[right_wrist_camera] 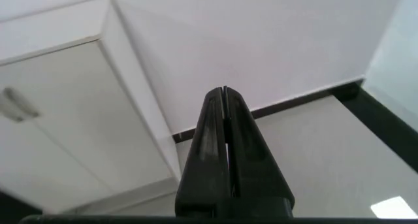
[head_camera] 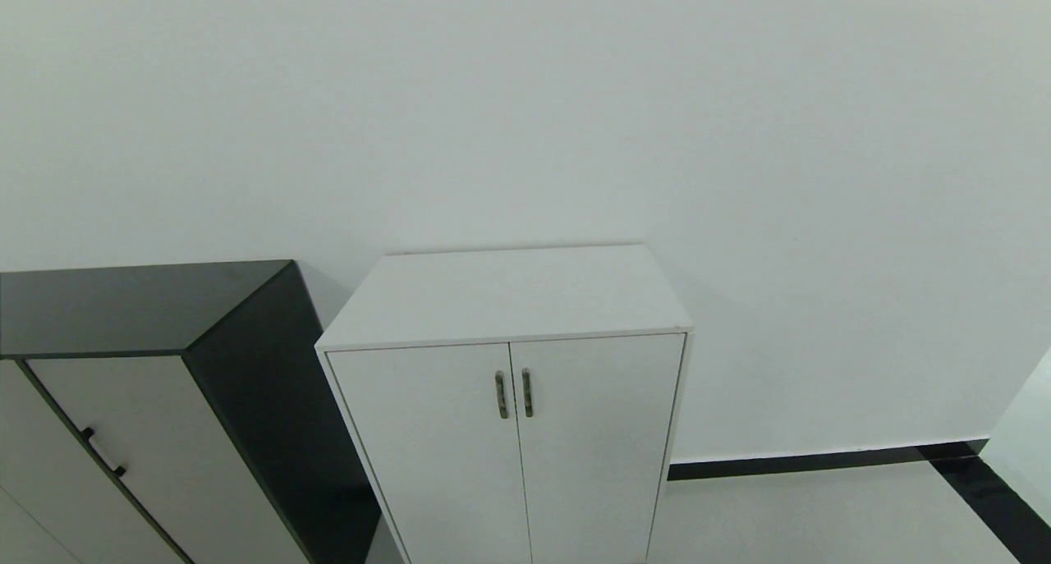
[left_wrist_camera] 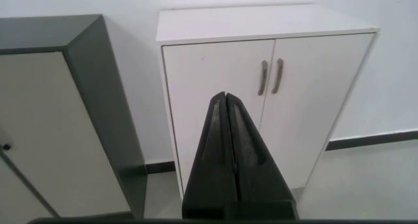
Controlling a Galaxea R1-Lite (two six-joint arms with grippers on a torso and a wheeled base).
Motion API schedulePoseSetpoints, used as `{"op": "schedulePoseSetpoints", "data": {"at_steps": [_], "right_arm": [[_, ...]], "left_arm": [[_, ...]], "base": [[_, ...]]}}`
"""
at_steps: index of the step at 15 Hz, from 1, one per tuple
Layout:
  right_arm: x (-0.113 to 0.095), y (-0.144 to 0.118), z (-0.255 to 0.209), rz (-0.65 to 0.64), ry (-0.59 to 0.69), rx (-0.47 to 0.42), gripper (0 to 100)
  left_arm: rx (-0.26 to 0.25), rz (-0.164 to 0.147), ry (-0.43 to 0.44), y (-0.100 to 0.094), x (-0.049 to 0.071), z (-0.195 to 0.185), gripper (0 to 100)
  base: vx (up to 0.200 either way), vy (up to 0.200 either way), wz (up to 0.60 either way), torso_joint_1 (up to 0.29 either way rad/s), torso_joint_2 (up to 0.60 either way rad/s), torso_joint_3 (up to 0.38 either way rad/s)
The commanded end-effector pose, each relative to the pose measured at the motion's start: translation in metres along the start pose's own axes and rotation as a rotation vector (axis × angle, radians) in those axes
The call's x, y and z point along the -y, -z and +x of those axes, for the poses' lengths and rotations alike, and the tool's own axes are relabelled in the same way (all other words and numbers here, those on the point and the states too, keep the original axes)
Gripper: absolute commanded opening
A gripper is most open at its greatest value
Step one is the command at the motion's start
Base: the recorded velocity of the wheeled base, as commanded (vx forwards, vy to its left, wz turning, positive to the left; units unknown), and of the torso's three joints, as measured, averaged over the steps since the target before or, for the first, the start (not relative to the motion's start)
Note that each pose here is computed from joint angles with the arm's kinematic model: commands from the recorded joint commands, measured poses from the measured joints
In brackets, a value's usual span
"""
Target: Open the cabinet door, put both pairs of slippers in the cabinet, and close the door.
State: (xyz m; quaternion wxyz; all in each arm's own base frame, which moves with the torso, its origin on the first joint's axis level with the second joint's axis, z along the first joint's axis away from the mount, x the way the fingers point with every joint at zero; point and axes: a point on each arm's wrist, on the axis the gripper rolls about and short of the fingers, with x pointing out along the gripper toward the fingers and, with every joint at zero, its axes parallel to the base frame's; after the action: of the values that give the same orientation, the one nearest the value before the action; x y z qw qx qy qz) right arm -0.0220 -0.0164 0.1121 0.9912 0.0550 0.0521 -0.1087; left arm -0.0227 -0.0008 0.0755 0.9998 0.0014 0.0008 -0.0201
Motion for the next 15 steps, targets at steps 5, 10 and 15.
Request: {"op": "schedulePoseSetpoints", "data": {"at_steps": [5,10,15], "right_arm": [[-0.004,0.029,0.009,0.004,-0.175,0.05,0],[-0.008,0.033,0.009,-0.068,-0.355,0.016,0],[-0.008,0.035,0.007,-0.139,-0.449,0.027,0]], "left_arm": [[0.0,0.0,0.0,0.0,0.0,0.0,0],[0.0,0.0,0.0,0.0,0.0,0.0,0],[0.0,0.0,0.0,0.0,0.0,0.0,0]], "base": [[0.0,0.0,0.0,0.0,0.0,0.0],[0.0,0.0,0.0,0.0,0.0,0.0],[0.0,0.0,0.0,0.0,0.0,0.0]]}}
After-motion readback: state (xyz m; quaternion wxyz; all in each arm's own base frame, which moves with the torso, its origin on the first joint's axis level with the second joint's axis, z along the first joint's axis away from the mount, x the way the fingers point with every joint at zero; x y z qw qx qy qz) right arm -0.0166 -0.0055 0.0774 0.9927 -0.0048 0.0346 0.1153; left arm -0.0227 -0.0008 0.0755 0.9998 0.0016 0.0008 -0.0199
